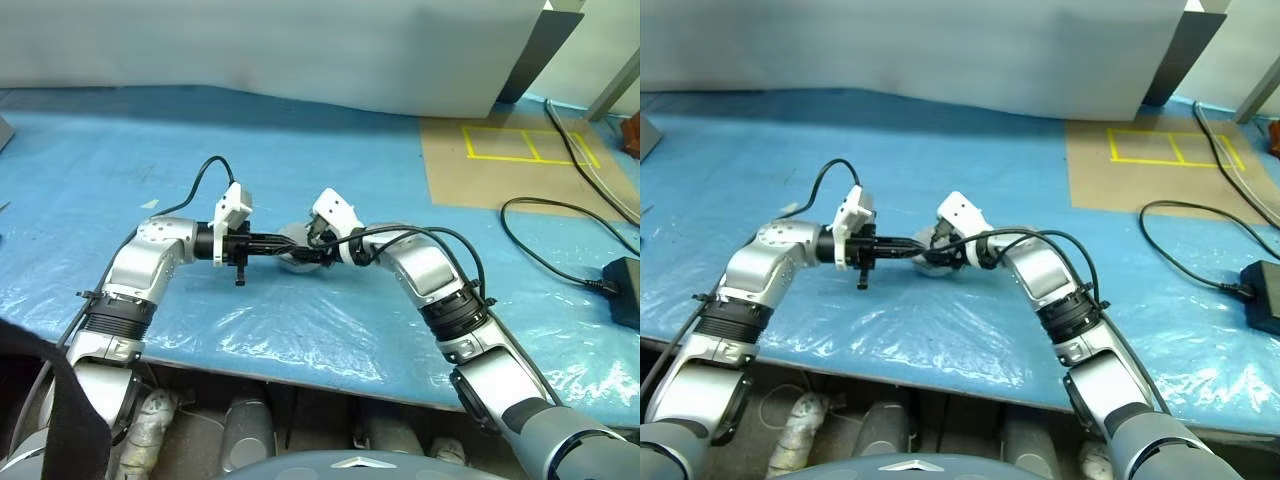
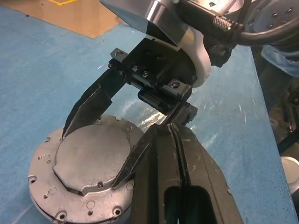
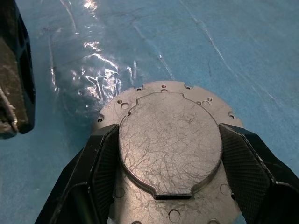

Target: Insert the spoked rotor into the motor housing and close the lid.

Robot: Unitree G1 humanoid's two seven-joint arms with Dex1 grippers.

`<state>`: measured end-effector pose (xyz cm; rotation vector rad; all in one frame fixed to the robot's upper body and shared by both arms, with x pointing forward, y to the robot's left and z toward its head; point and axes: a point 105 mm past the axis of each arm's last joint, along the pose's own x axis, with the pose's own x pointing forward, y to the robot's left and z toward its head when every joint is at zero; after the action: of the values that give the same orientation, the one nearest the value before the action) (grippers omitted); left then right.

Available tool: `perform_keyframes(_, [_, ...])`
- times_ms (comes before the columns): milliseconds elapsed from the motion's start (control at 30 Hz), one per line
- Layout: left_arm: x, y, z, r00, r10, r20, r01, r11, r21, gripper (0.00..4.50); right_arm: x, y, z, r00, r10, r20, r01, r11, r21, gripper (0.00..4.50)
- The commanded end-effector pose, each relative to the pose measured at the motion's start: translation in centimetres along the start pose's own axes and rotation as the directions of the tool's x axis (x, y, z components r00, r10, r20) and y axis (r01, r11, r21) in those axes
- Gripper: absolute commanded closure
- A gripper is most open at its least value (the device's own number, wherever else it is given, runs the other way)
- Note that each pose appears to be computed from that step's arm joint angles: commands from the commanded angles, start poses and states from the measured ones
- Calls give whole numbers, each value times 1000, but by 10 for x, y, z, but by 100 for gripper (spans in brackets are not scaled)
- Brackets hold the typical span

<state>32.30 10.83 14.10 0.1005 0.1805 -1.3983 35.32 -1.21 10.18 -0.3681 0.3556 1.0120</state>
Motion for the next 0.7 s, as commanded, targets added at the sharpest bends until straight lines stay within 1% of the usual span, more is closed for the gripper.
perform_keyframes(33, [-3, 1, 11, 1000, 7, 24, -8, 999, 45, 450, 10, 2, -51, 983, -41, -177, 46, 999, 21, 155])
perform_keyframes(100, [-3, 1, 10, 1000, 10, 23, -11, 999, 44, 450, 13, -4, -65, 969, -89, -230, 98, 995, 28, 155])
perform_keyframes(167, [-3, 0, 10, 1000, 10, 22, -11, 999, 40, 450, 16, -4, -74, 959, -102, -266, 119, 992, 48, 155])
perform_keyframes(233, [-3, 0, 9, 1000, 10, 19, -10, 999, 38, 450, 18, 0, -75, 959, -93, -266, 109, 993, 46, 155])
perform_keyframes(333, [-4, 0, 8, 1000, 12, 11, -12, 999, 39, 450, 17, -2, -79, 954, -109, -278, 110, 994, -14, 155])
perform_keyframes(400, [-5, 3, 5, 1000, 25, -4, -24, 999, 40, 450, 13, -1, -82, 957, -90, -276, 90, 996, -11, 155])
perform_keyframes(533, [-13, 22, -13, 989, 119, -82, -118, 993, 26, 450, 4, 0, -82, 964, -48, -260, 45, 999, -17, 155])
perform_keyframes(600, [-16, 31, -25, 977, 170, -129, -165, 985, 51, 450, 2, -2, -82, 965, -53, -258, 48, 999, -25, 155])
perform_keyframes(700, [-14, 40, -29, 971, 207, -118, -203, 978, 46, 450, 3, -5, -77, 969, -60, -240, 60, 998, -8, 155])
